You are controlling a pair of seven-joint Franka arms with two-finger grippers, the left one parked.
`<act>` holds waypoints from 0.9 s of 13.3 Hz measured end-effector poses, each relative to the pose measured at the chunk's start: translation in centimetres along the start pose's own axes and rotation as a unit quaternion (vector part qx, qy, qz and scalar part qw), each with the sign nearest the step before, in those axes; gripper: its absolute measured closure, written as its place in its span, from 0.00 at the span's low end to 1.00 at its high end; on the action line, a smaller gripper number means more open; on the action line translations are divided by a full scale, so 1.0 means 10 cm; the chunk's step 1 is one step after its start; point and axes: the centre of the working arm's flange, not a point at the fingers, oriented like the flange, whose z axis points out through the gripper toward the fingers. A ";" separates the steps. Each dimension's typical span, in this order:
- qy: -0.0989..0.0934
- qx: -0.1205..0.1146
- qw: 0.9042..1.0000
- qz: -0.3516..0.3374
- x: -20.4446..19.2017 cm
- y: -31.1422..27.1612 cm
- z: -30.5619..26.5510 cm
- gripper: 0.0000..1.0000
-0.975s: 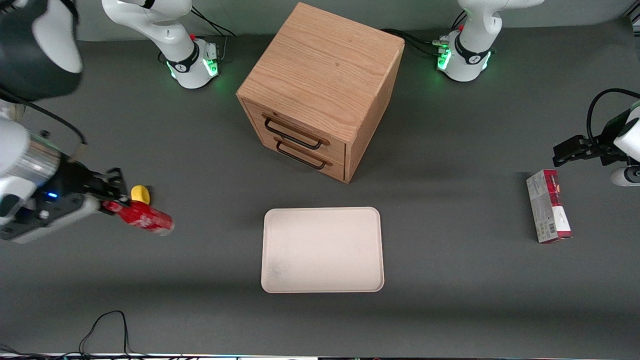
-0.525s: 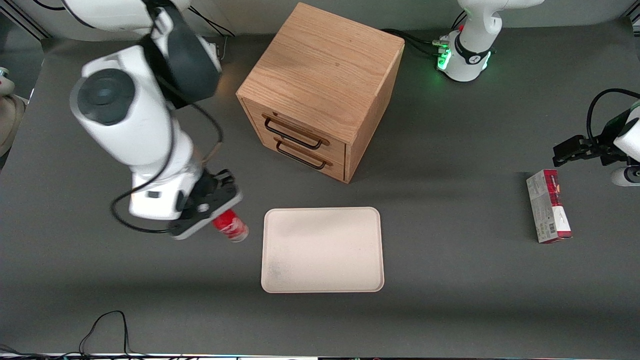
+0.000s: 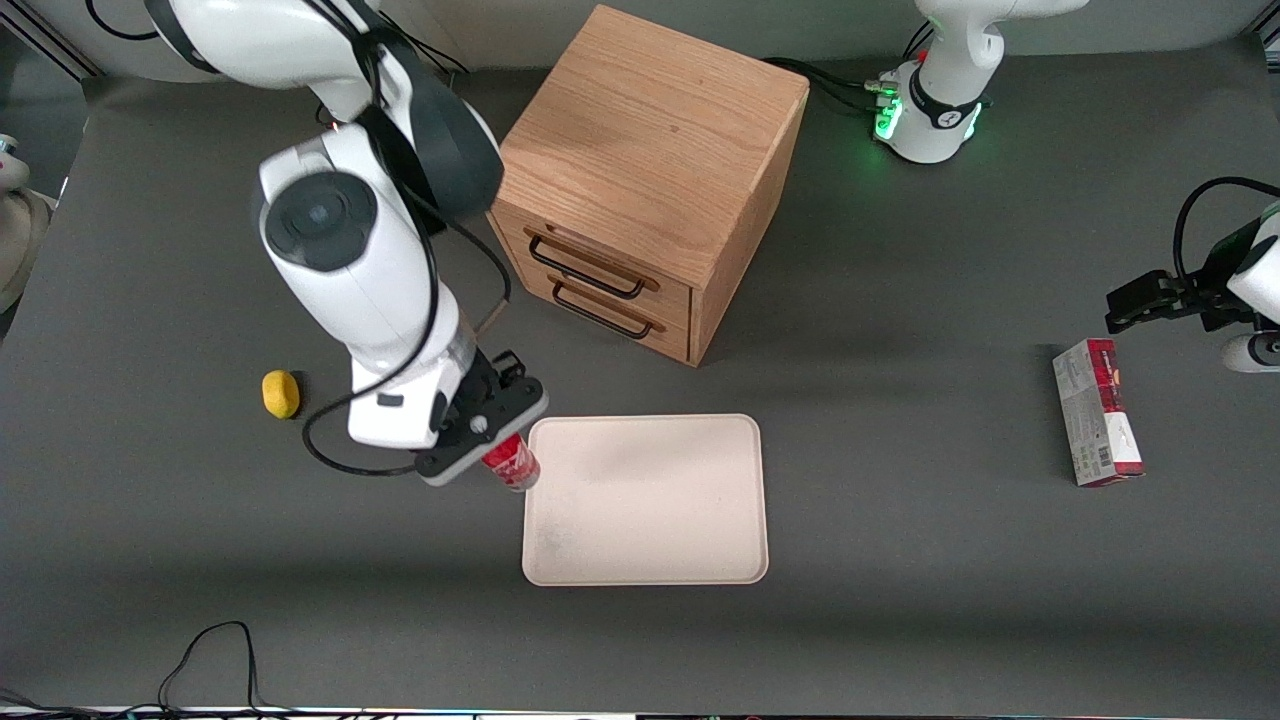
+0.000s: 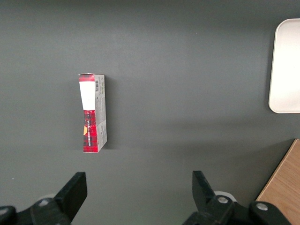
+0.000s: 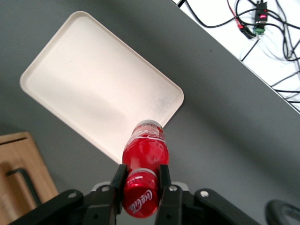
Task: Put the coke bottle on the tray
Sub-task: 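Carry the held bottle over to the white tray's corner, then lower the bottle onto the tray and open the right gripper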
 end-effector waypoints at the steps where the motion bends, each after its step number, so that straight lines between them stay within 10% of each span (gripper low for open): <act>1: -0.003 0.001 1.000 0.000 0.06 0.01 0.29 0.68; 12: -0.013 0.006 1.000 0.002 0.19 0.06 1.83 0.68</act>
